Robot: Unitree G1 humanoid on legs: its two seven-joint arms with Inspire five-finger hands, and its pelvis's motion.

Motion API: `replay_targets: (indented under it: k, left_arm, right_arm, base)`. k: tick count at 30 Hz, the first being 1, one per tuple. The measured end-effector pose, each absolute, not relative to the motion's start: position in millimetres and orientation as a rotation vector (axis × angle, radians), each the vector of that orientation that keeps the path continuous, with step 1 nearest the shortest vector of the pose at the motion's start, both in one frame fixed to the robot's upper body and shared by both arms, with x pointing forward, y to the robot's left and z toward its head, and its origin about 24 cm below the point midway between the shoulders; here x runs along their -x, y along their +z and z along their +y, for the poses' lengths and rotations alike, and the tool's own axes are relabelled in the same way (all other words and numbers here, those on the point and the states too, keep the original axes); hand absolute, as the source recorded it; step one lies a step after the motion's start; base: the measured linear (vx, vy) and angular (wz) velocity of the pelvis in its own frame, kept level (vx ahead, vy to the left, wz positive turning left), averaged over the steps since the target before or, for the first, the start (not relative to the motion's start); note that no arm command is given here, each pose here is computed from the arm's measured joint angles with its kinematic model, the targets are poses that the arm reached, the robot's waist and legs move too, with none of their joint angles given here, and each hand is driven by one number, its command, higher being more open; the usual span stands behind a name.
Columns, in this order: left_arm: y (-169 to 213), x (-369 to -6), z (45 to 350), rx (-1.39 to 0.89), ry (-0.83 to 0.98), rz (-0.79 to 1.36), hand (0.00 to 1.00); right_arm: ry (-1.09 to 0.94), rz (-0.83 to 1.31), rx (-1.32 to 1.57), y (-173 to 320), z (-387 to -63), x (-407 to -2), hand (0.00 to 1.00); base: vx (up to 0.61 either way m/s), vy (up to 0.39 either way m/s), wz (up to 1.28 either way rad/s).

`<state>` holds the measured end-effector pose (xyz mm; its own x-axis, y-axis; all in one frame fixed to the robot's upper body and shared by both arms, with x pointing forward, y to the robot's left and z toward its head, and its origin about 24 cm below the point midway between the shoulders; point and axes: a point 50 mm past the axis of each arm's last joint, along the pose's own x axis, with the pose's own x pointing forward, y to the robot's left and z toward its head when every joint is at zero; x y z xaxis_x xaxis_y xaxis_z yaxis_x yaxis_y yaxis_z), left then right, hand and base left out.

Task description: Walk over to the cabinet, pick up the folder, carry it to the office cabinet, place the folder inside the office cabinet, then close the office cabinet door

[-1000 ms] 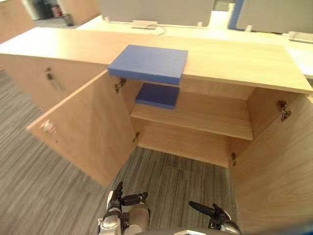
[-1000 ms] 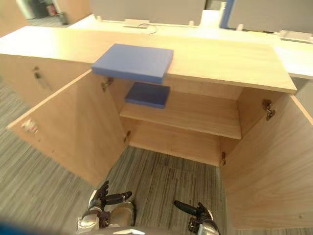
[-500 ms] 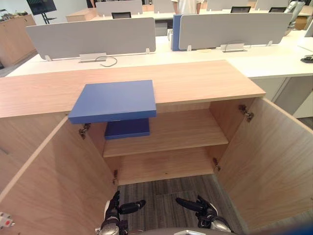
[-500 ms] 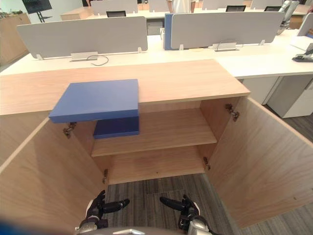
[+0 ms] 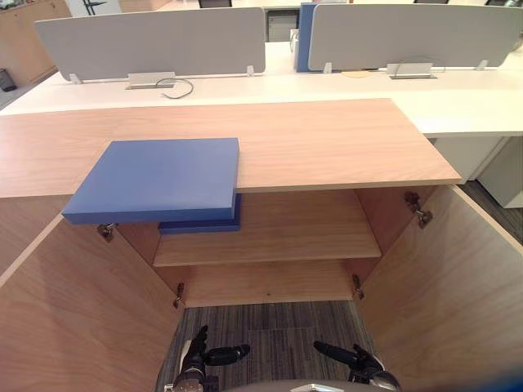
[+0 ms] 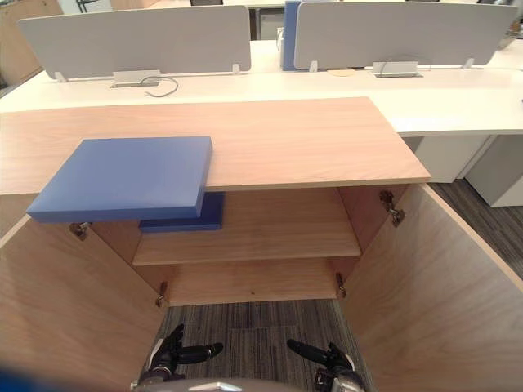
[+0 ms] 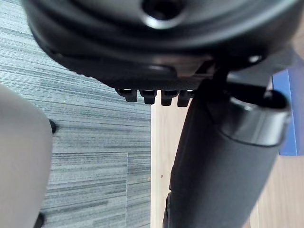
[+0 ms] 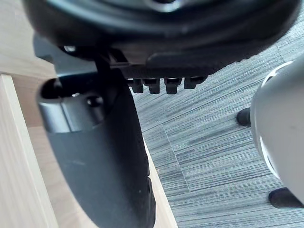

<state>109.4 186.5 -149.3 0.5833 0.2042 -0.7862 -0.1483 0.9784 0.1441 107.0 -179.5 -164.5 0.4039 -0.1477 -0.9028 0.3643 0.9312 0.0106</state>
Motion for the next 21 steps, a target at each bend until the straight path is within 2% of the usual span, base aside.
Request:
replay_targets:
  k: [6, 10, 15, 21]
  left_arm:
    - [-143.0, -113.7, 175.9, -0.07, 0.17, 0.875, 1.0]
    - [-129.6, -110.9, 180.2, -0.078, 0.178, 0.806, 1.0]
    - [-94.4, -118.8, 175.8, 0.127, 0.222, 0.618, 1.0]
    - [-62.0, -139.0, 180.4, 0.53, 0.348, 0.394, 1.0]
  right_arm:
    - [-0.332, 1.087, -0.201, -161.8, -182.7, -114.4, 1.0]
    - [-0.375, 1.079, -0.326, -162.9, -171.4, -113.9, 1.0]
    - [-0.488, 1.048, -0.524, -163.9, -165.2, -109.2, 1.0]
    - [-0.368, 1.073, -0.47, -163.9, -151.6, -110.5, 1.0]
  base:
    - [0.04, 0.064, 0.04]
    - [0.06, 0.019, 0.02]
    - [0.02, 0.05, -0.03]
    - [-0.05, 0.018, 0.01]
